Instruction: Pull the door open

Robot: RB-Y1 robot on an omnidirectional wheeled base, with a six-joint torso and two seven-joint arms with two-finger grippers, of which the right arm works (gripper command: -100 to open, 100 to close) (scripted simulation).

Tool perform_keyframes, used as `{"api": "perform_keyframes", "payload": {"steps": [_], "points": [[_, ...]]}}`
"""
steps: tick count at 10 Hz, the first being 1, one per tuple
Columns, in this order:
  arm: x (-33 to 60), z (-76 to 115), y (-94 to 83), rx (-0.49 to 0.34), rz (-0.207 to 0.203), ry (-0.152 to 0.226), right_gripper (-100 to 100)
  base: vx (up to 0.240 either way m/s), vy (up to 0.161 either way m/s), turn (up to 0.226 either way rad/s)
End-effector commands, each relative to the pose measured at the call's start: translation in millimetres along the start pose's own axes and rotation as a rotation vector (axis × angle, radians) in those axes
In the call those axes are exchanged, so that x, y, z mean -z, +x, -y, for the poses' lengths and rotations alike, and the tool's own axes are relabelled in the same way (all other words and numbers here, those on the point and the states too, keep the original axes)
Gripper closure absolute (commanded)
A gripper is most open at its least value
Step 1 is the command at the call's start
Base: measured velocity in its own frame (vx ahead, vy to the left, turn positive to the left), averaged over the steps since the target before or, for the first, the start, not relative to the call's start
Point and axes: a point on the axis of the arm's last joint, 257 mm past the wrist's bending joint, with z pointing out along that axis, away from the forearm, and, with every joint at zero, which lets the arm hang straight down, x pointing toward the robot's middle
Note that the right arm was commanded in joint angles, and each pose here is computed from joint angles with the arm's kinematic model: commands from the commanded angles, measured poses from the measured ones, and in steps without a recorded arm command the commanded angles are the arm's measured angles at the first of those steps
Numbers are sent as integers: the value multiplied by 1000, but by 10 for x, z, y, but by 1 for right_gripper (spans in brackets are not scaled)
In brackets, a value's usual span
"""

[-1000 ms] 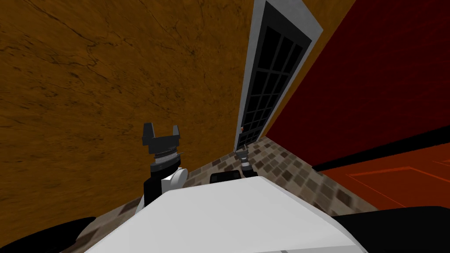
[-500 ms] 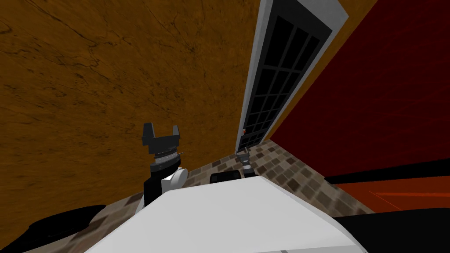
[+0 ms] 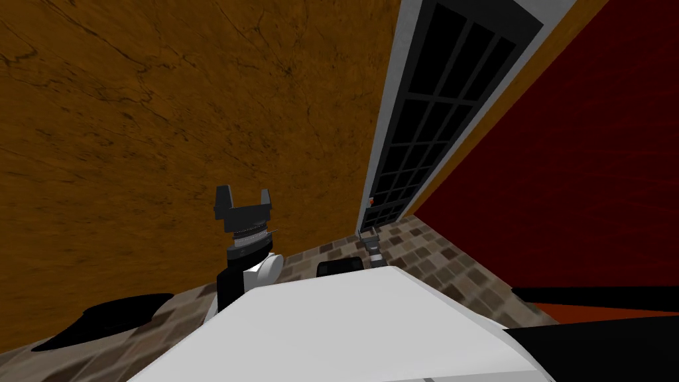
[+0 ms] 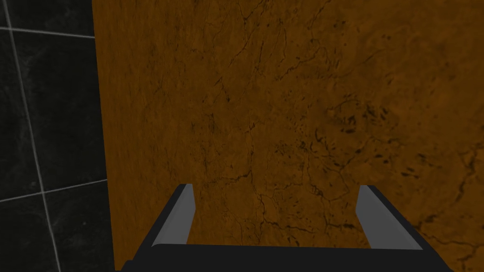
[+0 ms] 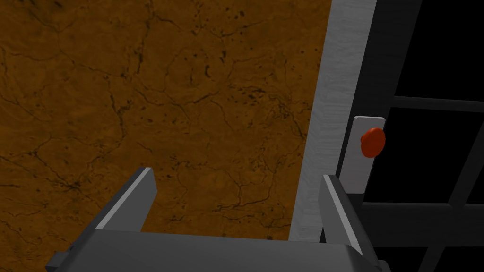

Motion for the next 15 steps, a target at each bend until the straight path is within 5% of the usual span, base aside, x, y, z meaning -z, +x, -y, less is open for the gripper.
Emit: {"api": "perform_keyframes", "payload": {"steps": [1,9,15], "points": [[65,-65,-95,-18,19,-5,-100,68,-69,116],[387,-469,-453,-67,99,-35,-100,57,-77,117],[652,-948,-656,-79,146,-73,-100,66,-98,139]]}}
